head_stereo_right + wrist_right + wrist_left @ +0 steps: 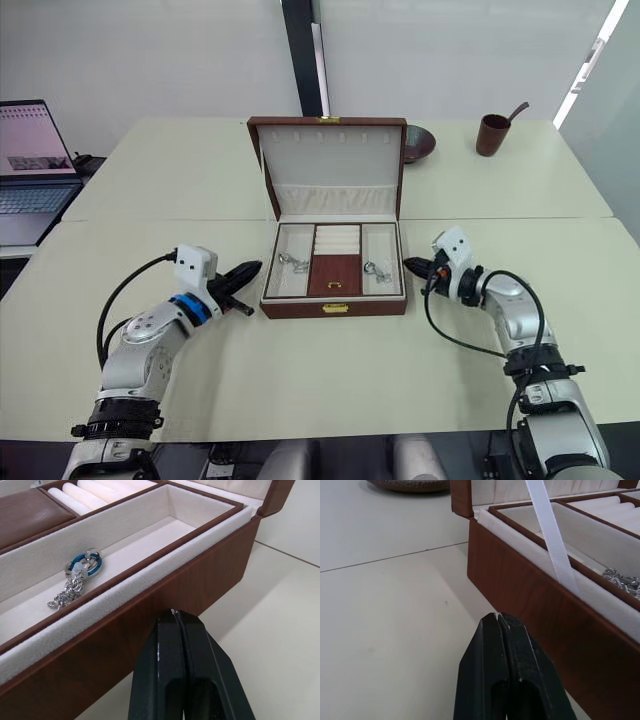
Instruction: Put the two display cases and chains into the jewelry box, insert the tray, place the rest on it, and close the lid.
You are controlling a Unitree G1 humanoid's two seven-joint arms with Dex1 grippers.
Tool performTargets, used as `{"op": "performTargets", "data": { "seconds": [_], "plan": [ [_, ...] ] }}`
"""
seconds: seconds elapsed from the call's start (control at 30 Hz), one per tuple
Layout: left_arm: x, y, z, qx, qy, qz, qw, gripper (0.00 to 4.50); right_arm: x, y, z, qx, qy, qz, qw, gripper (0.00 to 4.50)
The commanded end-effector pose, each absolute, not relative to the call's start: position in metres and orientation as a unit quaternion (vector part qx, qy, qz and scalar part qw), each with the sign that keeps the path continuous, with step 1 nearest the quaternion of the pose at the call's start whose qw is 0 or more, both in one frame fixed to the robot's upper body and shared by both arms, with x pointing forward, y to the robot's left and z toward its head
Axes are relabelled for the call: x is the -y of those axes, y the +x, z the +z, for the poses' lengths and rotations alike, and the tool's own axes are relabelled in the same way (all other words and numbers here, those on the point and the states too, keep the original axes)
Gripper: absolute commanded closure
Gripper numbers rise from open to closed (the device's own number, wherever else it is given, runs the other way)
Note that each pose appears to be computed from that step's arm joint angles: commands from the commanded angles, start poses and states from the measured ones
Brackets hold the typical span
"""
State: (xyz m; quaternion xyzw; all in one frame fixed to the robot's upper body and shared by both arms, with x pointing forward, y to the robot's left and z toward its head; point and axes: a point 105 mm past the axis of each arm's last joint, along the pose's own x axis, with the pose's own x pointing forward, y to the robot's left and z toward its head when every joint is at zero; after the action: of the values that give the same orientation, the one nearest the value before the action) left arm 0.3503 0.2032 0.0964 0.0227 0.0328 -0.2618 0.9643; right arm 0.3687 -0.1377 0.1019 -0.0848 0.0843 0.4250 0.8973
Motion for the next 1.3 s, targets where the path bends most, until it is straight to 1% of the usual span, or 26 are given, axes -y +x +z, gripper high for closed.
{"op": "performTargets", "data": {
  "seconds": [0.03,0.17,0.37,0.63,0.77,1.0,1.17,1.3],
  "plan": [
    [-0.189,0.346,0.106,-0.014,0.016,-0.304,0.953,4.5,0.121,0.36,0.114,-0.063,-0.081,0.458,0.883,4.48],
    [-0.183,0.337,0.1,-0.028,0.02,-0.331,0.943,4.5,0.112,0.348,0.112,-0.074,-0.073,0.484,0.869,4.48],
    [-0.176,0.324,0.096,-0.036,0.015,-0.35,0.936,4.5,0.105,0.33,0.102,-0.092,-0.063,0.5,0.859,4.48],
    [-0.155,0.287,0.084,-0.066,0.0,-0.388,0.919,4.5,0.107,0.307,0.092,-0.113,-0.055,0.503,0.855,4.48],
    [-0.152,0.277,0.083,-0.071,-0.001,-0.391,0.918,4.5,0.11,0.3,0.092,-0.12,-0.052,0.504,0.854,4.48],
    [-0.155,0.262,0.077,-0.092,0.0,-0.395,0.914,4.5,0.099,0.272,0.089,-0.137,-0.033,0.528,0.838,4.48],
    [-0.153,0.254,0.073,-0.102,-0.006,-0.397,0.912,4.5,0.097,0.264,0.089,-0.145,-0.028,0.528,0.837,4.48],
    [-0.155,0.25,0.069,-0.109,-0.005,-0.397,0.911,4.5,0.098,0.265,0.086,-0.15,-0.035,0.523,0.839,4.48]
  ]
}}
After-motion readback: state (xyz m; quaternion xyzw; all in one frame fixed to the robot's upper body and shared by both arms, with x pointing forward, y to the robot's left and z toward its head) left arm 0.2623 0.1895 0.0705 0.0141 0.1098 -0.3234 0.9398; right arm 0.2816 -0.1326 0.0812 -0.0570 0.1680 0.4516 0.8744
